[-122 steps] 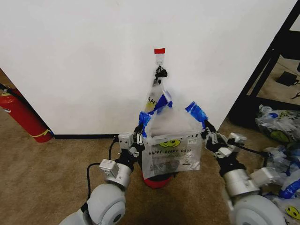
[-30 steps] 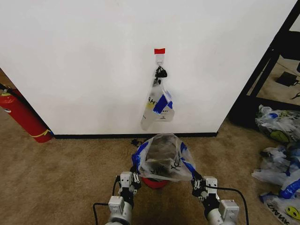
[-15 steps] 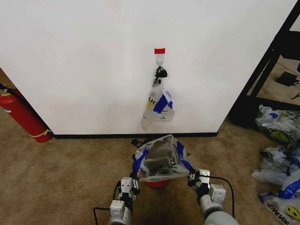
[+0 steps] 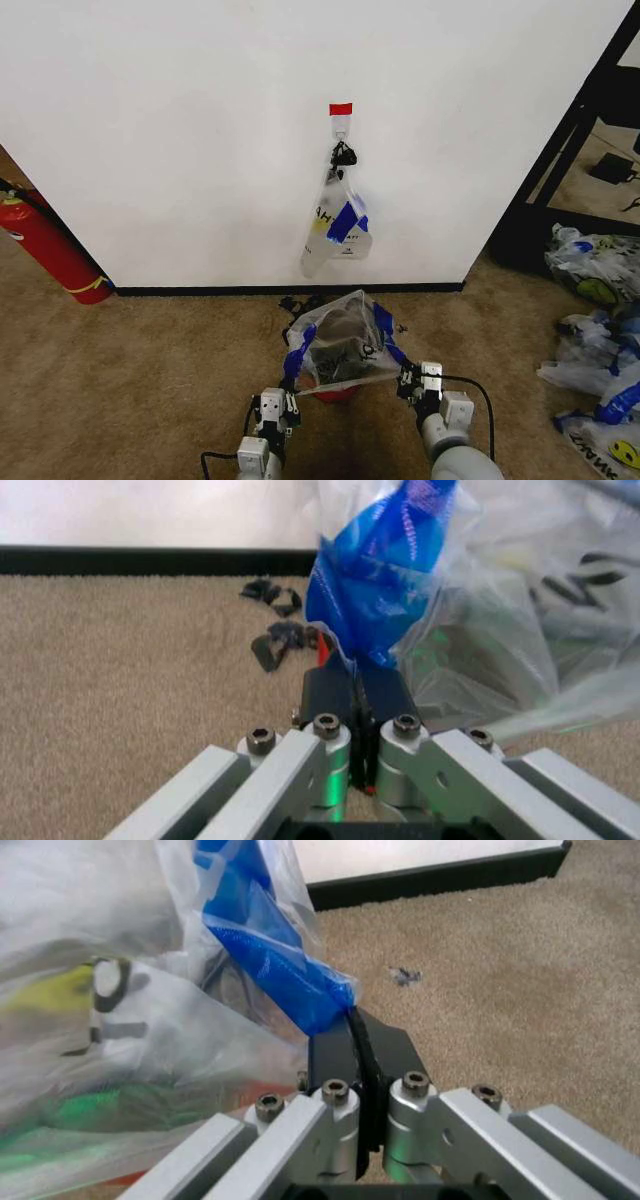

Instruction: Pick up the garbage bag from the wall and place it over the trash bin.

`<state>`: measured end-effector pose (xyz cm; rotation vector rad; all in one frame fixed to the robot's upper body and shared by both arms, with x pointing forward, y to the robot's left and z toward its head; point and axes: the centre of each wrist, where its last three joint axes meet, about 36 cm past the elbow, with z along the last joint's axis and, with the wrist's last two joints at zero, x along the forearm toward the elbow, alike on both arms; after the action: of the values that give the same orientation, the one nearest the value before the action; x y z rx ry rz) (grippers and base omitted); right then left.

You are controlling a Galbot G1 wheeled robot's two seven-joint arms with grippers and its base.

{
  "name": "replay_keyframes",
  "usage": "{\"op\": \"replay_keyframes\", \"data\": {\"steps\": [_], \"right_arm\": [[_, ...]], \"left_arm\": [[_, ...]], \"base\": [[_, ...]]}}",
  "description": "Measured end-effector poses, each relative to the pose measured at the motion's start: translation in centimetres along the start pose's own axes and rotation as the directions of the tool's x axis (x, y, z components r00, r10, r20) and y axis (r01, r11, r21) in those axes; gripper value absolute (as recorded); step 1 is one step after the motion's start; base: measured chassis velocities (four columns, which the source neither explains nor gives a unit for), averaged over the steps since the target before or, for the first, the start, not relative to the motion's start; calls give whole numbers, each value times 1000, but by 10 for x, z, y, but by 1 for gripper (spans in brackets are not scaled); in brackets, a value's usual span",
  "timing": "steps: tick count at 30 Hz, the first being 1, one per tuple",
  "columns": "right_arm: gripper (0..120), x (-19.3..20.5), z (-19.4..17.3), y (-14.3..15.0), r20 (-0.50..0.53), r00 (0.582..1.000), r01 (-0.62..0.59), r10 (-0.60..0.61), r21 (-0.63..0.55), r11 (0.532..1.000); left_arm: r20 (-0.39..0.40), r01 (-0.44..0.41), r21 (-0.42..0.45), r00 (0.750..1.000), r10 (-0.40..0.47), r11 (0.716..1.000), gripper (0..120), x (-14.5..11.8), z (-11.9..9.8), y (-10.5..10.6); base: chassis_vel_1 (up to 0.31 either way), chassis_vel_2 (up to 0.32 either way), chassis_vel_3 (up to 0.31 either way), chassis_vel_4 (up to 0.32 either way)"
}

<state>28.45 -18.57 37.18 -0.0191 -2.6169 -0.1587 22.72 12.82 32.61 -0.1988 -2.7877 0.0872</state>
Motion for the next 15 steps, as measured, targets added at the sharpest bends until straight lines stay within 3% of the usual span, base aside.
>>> {"op": "replay_keyframes", "data": {"steps": [15], "right_arm": [[0,-35,-4,1,12,1000,-25,25,-11,1000]], "left_arm": [[10,50,21,999,-50,999,0,-31,0,8]], "base": [[0,0,0,0]]}}
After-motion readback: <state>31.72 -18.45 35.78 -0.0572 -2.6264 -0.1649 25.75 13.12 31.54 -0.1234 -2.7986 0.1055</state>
